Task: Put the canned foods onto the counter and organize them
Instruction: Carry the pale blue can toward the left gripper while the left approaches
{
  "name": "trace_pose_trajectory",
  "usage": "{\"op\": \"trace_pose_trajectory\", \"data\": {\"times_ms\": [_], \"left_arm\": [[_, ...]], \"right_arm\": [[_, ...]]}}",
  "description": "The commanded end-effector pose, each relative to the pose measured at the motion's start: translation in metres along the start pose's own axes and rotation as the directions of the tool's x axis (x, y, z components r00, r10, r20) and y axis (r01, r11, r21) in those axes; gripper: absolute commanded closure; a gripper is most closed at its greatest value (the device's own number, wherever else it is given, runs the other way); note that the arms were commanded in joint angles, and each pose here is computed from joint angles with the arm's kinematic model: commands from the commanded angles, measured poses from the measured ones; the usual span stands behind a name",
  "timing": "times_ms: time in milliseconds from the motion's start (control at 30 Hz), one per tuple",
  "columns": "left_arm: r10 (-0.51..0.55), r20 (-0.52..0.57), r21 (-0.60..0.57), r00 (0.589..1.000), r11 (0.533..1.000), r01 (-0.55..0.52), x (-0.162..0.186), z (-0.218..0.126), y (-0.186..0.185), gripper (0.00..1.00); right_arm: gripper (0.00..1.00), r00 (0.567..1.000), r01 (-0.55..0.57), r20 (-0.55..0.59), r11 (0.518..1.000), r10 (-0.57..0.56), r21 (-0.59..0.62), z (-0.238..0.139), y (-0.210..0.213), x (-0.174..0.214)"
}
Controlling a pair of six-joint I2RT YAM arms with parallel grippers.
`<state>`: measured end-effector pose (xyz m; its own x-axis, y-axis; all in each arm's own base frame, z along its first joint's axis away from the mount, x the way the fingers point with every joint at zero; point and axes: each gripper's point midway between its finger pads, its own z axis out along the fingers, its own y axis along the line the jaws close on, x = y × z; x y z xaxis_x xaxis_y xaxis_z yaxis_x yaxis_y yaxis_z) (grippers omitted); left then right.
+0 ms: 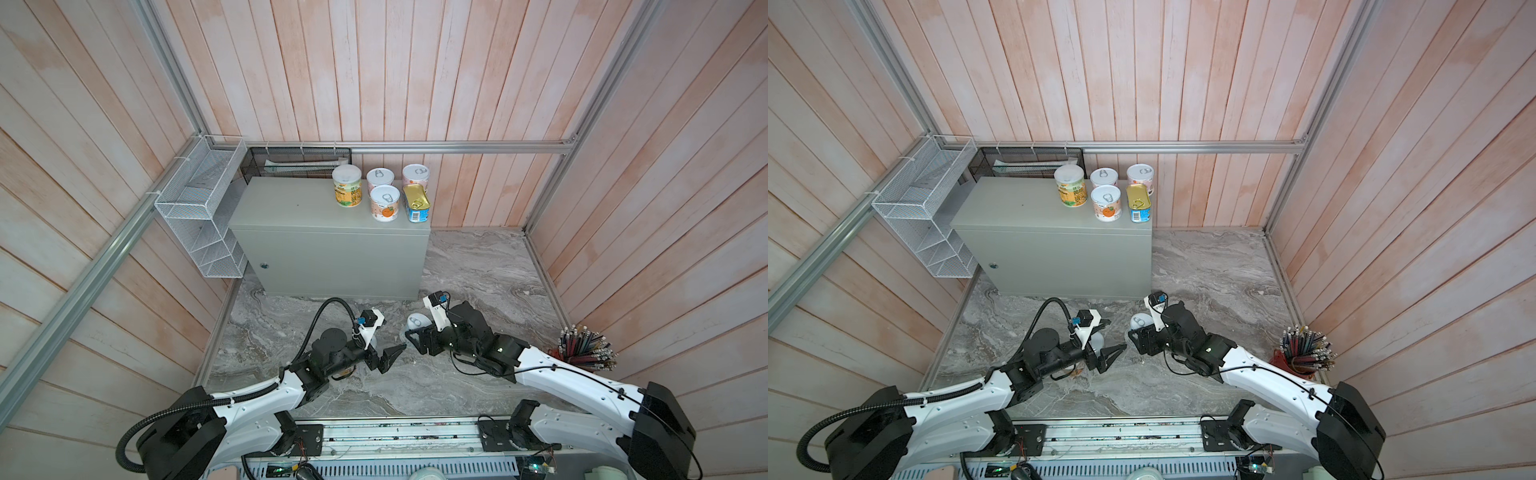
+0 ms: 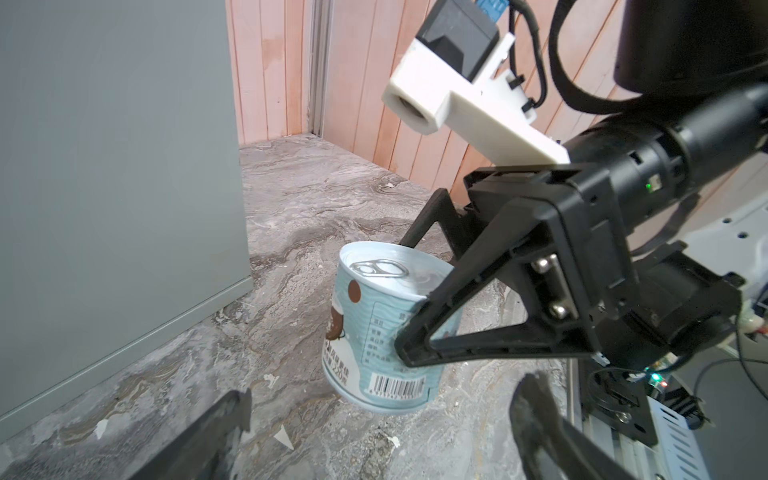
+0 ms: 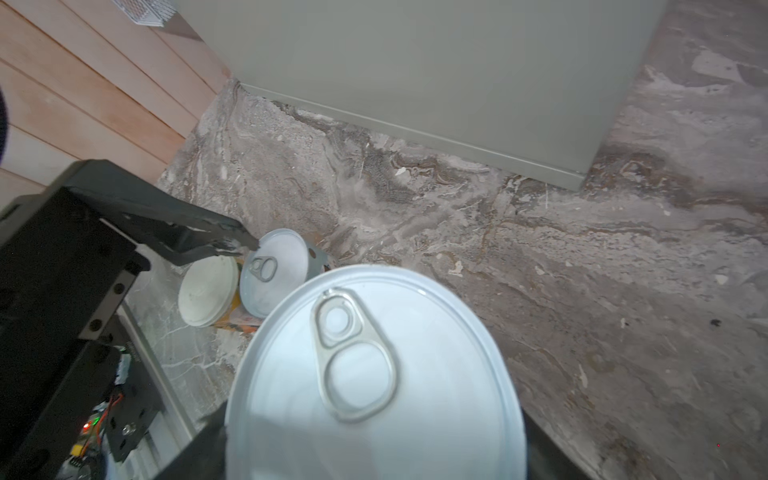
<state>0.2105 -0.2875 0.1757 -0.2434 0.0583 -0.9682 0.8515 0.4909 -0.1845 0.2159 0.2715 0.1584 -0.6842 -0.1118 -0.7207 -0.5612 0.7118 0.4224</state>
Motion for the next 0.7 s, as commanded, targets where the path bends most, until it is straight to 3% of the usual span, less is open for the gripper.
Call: {"op": "trace_pose_trajectory", "data": {"times_ms": [0, 333, 667], "left_arm": [[0.022, 0.011, 0.072, 1.000, 0.997, -0.022, -0.001, 0.001, -0.013, 0.00], [0.026, 0.006, 0.094, 1.000, 0.995, -0.026, 0.001, 0.003, -0.018, 0.00], [0.022, -0.023, 0.097, 0.999, 0.995, -0.020, 0.008, 0.010, -0.019, 0.00]], "right_arm": [[0.29, 0.997, 0.047, 0.062, 0.993, -0.041, -0.111, -0.011, 0.025, -0.019], [0.28, 0.999, 0.039, 0.018, 0.973, -0.036, -0.229, -0.014, 0.046, -0.015], [0.28, 1.000, 0.015, 0.004, 0.964, -0.014, -0.266, -0.013, 0.055, -0.019]]}}
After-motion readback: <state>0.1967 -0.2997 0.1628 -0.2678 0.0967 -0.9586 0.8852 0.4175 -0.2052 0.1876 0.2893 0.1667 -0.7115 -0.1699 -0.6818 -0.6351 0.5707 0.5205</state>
